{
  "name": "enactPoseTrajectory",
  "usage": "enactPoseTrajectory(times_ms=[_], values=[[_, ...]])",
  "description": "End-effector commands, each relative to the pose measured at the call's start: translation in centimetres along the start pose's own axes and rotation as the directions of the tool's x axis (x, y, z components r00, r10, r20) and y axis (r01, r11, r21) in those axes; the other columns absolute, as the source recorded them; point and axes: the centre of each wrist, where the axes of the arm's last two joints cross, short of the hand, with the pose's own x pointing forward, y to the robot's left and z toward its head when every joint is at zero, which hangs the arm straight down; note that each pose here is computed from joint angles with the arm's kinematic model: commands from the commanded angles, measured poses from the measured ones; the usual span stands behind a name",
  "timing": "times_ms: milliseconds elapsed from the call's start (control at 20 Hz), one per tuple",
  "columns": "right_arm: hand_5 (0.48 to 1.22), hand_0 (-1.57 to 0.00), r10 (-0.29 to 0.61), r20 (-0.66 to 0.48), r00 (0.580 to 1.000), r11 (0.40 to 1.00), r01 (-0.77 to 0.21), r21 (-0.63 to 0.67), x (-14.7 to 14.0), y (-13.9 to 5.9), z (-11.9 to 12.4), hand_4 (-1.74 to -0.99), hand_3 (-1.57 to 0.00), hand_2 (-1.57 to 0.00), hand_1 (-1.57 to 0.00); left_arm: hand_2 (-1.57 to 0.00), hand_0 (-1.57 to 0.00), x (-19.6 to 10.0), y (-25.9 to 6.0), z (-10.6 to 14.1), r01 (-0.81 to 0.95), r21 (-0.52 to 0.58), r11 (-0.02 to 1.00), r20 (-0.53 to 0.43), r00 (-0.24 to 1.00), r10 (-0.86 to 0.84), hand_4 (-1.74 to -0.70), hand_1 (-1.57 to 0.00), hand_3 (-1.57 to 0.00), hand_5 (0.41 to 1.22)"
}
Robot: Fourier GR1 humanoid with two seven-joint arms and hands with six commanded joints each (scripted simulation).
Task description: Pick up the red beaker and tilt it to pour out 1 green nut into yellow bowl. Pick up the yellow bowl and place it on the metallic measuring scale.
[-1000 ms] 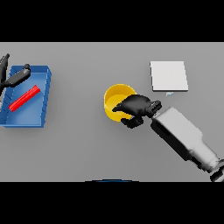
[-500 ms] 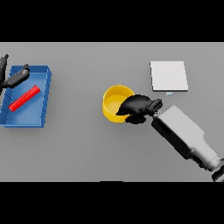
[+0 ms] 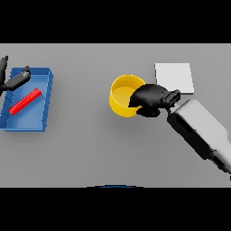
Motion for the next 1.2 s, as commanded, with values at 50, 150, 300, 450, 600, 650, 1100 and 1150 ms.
enactPoseTrajectory(times_ms=[50,150,300,450,600,650,1100,1150], values=[[1.219,-1.56,0.013,-0.034,0.999,1.0,-0.014,-0.018,-0.1,-1.3,1.1,-1.724,-1.31,-1.54,-1.56,0.0,0.0,0.1,0.1,0.0,0.001,-0.004,1.0,0.002,1.0,-0.001,-0.8,0.0,0.0,0.722],[1.219,-1.57,0.0,-0.064,0.998,1.0,-0.002,-0.023,-0.4,-1.7,1.6,-1.721,-1.26,-1.55,-1.57,0.0,0.0,0.5,0.0,0.3,-0.011,0.0,1.0,0.01,1.0,0.011,-0.81,0.0,0.0,0.723],[1.22,-1.57,0.006,-0.082,0.997,0.999,-0.009,-0.037,-1.5,-2.3,2.5,-1.719,-1.24,-1.56,-1.57,0.0,0.0,0.5,0.6,0.2,0.001,0.01,1.0,0.01,1.0,-0.001,-0.8,0.0,0.0,0.723],[1.22,-1.57,0.039,-0.104,0.994,0.995,-0.048,-0.082,-2.9,-3.8,3.3,-1.72,-1.32,-1.57,-1.57,0.0,0.0,0.2,0.5,0.5,-0.005,0.015,1.0,0.016,1.0,0.005,-0.81,0.0,0.0,0.735],[1.221,-1.57,0.034,-0.176,0.984,0.993,-0.053,-0.108,-5.1,-4.2,4.0,-1.719,-1.27,-1.57,-1.57,0.0,0.0,0.4,0.5,0.8,0.004,0.015,1.0,0.002,1.0,-0.004,-0.8,0.0,0.0,0.737],[1.221,-1.57,0.024,-0.199,0.98,0.991,-0.049,-0.122,-5.7,-4.2,4.2,-1.719,-1.26,-1.57,-1.57,0.0,0.0,0.5,0.5,1.0,0.012,0.013,1.0,0.007,1.0,-0.012,-0.8,0.0,0.0,0.734],[1.221,-1.57,-0.115,-0.334,0.935,0.983,0.06,-0.171,-12.1,-2.7,4.7,-1.72,-1.17,-1.57,-1.57,0.0,0.0,1.1,0.7,1.4,0.009,0.013,1.0,-0.034,0.999,-0.009,-0.83,0.0,0.0,0.774],[1.221,-1.57,-0.129,-0.355,0.926,0.982,0.069,-0.178,-12.6,-2.4,4.6,-1.721,-1.18,-1.57,-1.57,0.0,0.0,0.9,0.7,1.3,0.013,0.014,1.0,-0.037,0.999,-0.012,-0.82,0.0,0.0,0.772]])
